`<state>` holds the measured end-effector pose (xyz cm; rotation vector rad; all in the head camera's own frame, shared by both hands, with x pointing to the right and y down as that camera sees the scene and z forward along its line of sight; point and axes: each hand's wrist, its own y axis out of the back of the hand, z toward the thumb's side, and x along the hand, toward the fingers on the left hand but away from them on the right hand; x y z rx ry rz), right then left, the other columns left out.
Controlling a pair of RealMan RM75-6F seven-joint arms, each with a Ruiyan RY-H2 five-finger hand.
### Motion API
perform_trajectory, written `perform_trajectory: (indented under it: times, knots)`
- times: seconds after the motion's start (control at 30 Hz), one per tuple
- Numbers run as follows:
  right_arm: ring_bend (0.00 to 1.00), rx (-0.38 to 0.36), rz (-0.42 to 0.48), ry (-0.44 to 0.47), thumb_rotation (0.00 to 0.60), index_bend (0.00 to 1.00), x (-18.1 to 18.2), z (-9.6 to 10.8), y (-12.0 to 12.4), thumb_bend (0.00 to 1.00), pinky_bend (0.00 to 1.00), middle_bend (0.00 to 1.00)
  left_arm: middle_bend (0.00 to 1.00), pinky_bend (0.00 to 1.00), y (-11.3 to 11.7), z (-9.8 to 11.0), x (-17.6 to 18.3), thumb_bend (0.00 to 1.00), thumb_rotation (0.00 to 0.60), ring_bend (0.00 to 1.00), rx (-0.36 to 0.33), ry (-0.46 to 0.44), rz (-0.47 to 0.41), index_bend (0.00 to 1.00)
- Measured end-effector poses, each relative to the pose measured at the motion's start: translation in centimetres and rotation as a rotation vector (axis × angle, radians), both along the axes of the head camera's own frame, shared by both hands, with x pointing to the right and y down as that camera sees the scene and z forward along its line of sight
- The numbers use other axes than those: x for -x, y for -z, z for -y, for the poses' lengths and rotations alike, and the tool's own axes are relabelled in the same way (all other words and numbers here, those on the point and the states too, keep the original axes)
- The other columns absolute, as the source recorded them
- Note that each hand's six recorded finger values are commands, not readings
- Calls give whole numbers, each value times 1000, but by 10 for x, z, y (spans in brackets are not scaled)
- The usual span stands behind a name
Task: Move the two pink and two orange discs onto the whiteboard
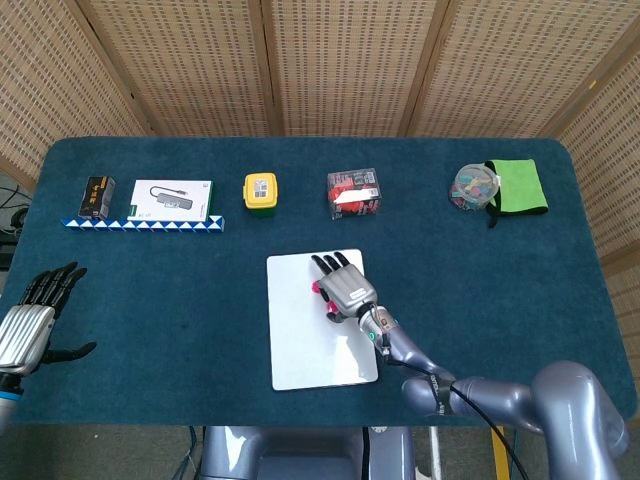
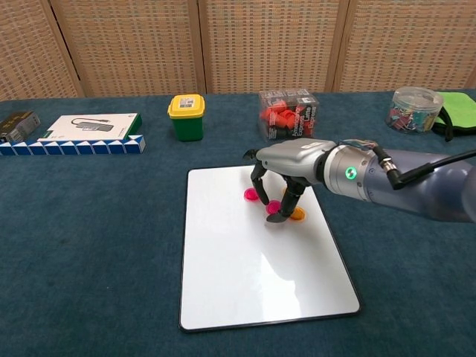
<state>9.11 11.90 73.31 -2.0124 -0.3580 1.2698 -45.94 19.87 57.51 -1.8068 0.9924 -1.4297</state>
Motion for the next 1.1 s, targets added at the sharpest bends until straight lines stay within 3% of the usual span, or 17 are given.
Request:
perform_trajectory:
  times: [0.23,0.4,0.73,1.1]
  knots:
    - [0,5,0,-1,600,576,4,-1,-2,363,44,0,0,0,0,0,0,0,600,0,1,-1,1,0]
    - [0,5,-6,-6,600,478,7,-1,-5,355,44,0,0,0,0,0,0,0,600,0,2,1,-1,0]
    - [0,3,-1,-7,600,468,6,0,-2,338,44,0,0,0,0,0,0,0,600,0,4,2,-4,0]
    - [0,-30,58,-33,600,468,0,9,27,337,44,0,0,0,0,0,0,0,600,0,4,3,-5,0]
